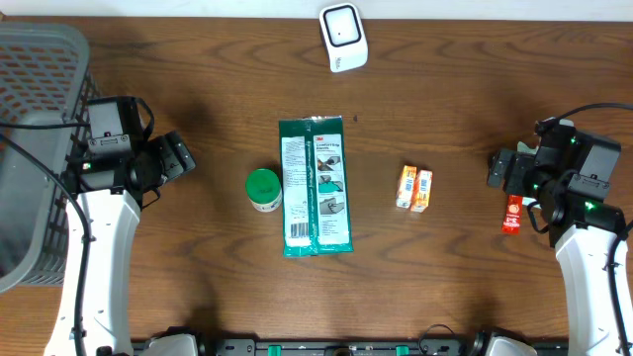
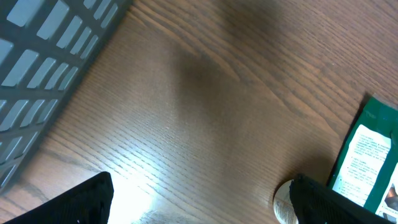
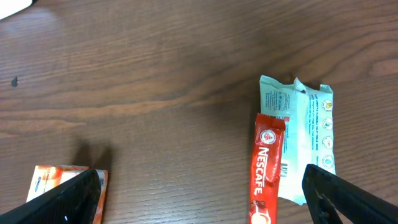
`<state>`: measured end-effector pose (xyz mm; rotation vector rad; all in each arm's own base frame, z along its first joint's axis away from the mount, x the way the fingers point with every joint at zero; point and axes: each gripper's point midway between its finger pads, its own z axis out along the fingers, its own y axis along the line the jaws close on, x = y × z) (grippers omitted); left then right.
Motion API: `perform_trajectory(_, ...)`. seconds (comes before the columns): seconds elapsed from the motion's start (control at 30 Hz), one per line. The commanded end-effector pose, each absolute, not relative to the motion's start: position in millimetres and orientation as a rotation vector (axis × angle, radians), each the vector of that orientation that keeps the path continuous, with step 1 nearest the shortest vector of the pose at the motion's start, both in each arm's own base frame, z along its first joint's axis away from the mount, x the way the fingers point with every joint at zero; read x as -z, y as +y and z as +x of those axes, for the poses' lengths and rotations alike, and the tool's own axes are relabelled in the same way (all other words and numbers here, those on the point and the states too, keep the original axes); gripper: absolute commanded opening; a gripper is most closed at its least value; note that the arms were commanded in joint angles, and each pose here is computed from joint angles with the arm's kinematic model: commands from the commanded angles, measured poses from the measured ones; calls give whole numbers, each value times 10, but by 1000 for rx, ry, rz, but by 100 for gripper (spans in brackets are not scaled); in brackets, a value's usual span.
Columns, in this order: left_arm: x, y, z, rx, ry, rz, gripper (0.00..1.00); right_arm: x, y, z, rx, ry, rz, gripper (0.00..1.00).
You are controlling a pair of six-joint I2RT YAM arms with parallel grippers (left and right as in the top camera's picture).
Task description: Scan the item barcode
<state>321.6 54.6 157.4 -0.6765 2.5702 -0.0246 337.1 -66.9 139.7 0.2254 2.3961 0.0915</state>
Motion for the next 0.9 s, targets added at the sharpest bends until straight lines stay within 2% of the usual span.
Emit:
perform_trajectory(0.0, -1616, 573, 3235, 15, 2555, -686, 91, -1483, -658, 3390, -111, 2376, 230, 99)
perform_trajectory(0.07, -1616, 573, 3235, 15, 2555, -686, 91, -1491, -595, 3396, -167, 2370, 245, 99)
perform_trajectory(0.27, -1616, 573, 3235, 15, 2555, -686, 91, -1620, -63, 3367, -614, 2329, 256, 99)
perform_trajectory(0.3, -1616, 573, 3235, 15, 2555, -686, 91, -1631, -21, 3354, -654, 2327, 263, 89)
perform_trajectory(0.33, -1616, 573, 3235, 15, 2555, -686, 91, -1631, 14, 3333, -693, 2332, 291, 73)
perform_trajectory(0.4, -1616, 573, 3235, 15, 2555, -686, 91, -1617, 74, 3301, -741, 2347, 338, 49)
perform_trajectory(0.43, -1616, 573, 3235, 15, 2555, -686, 92, -1610, 113, 3283, -754, 2360, 348, 44)
perform_trajectory(0.6, -1616, 573, 3235, 15, 2555, -686, 91, -1694, 253, 3220, -679, 2458, 356, 47)
perform_trajectory(0.7, -1616, 573, 3235, 15, 2555, -686, 91, -1967, 369, 3242, -620, 2478, 355, 50)
perform_trajectory(0.83, -1616, 573, 3235, 15, 2555, -686, 92, -2432, 631, 3281, -606, 2473, 319, 46)
perform_trajectory(0.87, -1616, 573, 3235, 15, 2555, -687, 92, -2565, 756, 3293, -610, 2480, 298, 50)
